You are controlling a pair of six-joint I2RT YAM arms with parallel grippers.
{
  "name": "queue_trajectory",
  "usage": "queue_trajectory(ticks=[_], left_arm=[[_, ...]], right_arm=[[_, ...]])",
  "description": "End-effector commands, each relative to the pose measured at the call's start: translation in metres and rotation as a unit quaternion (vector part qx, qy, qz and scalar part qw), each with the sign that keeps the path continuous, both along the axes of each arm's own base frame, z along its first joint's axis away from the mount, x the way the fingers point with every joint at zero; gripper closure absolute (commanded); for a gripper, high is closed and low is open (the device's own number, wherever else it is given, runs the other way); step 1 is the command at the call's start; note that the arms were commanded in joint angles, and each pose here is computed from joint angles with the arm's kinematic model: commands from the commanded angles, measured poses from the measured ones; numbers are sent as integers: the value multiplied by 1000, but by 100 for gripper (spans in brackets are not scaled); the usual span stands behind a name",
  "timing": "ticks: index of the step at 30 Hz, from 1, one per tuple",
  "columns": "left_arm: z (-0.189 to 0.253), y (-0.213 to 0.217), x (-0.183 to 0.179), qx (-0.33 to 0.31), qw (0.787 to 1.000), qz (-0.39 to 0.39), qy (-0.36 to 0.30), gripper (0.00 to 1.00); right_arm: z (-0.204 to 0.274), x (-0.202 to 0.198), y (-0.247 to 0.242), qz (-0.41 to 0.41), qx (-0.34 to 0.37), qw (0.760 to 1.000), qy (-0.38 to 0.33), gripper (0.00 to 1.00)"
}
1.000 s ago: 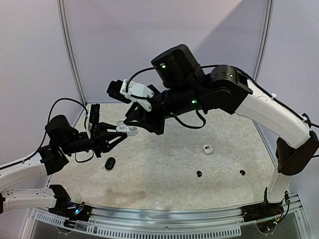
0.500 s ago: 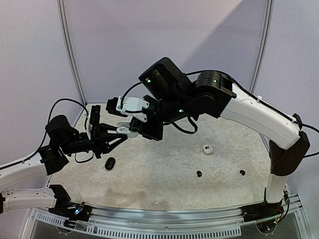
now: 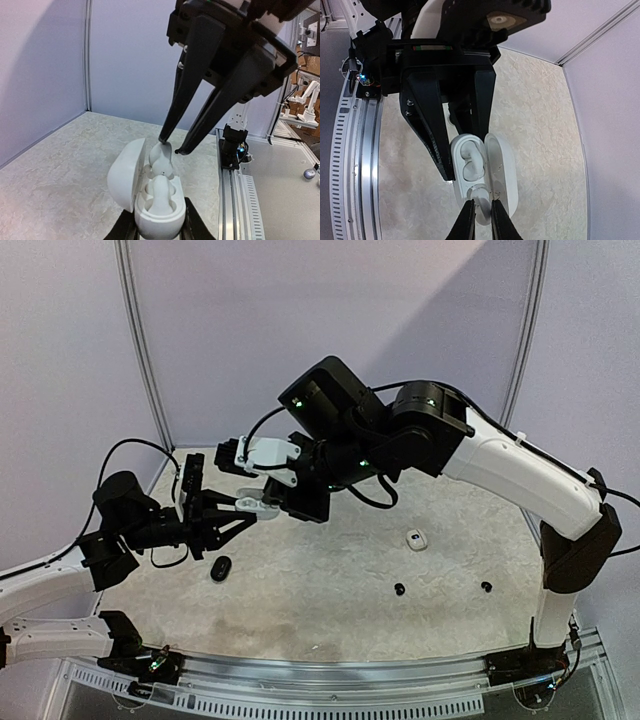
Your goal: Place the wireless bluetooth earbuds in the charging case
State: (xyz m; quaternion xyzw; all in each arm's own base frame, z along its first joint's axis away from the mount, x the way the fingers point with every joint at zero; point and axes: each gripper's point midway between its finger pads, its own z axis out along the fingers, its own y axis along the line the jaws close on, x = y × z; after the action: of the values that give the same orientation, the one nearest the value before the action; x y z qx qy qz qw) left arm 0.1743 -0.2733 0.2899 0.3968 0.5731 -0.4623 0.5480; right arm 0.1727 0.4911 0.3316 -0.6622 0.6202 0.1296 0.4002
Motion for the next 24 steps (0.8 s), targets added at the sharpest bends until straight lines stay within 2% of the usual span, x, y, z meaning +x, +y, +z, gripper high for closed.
queue_trajectory(ticks=[1,15,24], left_arm=[[5,-1,-2,-5,1000,-6,-19,100],[9,0,-3,-11,1000,-7,-26,100],[5,0,-3,-7,1000,-6,-23,100]], right_arm=[[-7,3,7,6,-6,1000,-1,88],[-19,0,12,16,-22,1000,6,88],[24,-8,17,31,52,998,8,84]])
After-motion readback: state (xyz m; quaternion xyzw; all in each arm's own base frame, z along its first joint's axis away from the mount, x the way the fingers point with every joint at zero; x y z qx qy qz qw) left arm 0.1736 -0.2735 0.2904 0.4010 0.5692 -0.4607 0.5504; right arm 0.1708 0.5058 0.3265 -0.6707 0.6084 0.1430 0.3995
